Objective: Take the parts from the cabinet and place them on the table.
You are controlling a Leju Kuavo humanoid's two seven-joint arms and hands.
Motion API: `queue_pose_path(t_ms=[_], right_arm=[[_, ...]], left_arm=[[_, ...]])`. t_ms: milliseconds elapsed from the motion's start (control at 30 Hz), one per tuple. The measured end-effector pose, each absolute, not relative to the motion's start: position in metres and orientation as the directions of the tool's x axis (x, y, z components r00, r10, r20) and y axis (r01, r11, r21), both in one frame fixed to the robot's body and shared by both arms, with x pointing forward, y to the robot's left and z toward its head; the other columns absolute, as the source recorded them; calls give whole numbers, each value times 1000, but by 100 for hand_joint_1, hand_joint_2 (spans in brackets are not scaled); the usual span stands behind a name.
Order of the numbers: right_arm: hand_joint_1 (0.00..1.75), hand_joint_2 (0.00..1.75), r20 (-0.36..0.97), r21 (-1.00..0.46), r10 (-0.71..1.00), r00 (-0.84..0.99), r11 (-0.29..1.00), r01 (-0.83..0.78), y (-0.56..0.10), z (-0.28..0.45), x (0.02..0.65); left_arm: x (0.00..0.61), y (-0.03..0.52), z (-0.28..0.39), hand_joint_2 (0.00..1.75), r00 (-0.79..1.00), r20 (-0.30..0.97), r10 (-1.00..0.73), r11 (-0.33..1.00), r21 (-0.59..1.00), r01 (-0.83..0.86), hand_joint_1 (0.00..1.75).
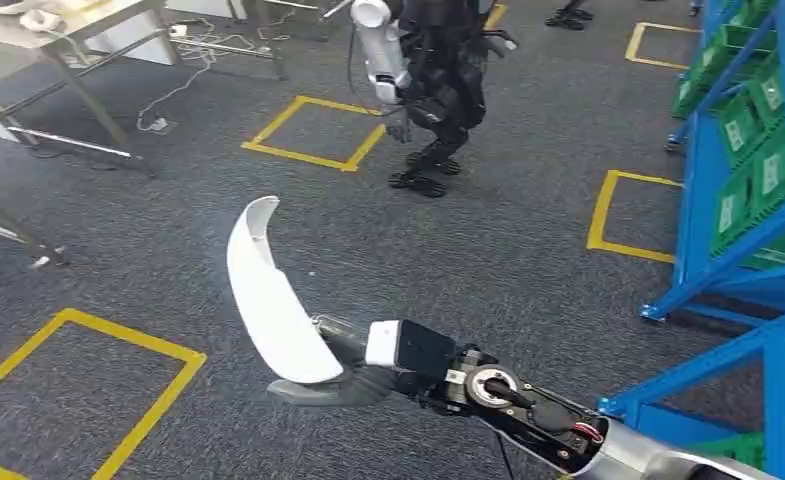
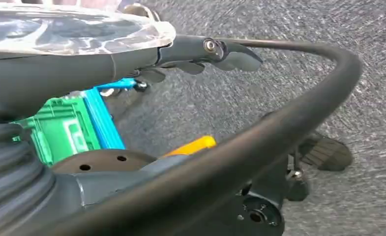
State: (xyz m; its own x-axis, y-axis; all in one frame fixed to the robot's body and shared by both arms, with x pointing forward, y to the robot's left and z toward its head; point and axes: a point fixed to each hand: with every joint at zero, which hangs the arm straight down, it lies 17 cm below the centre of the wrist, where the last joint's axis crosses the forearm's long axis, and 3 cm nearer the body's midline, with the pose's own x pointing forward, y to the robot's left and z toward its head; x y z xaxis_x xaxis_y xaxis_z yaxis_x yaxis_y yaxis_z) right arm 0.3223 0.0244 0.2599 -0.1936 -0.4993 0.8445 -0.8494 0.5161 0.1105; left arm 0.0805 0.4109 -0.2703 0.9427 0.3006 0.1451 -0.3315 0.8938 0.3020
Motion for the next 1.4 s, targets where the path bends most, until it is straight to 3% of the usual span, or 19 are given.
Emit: queue_pose_path(t_ms=[1400], right_arm=[[171,175,864,95,-467,-189,518,-850,35,250,318]], left_arm=[[81,402,-272,175,942,140,303,897,291,-332,0]])
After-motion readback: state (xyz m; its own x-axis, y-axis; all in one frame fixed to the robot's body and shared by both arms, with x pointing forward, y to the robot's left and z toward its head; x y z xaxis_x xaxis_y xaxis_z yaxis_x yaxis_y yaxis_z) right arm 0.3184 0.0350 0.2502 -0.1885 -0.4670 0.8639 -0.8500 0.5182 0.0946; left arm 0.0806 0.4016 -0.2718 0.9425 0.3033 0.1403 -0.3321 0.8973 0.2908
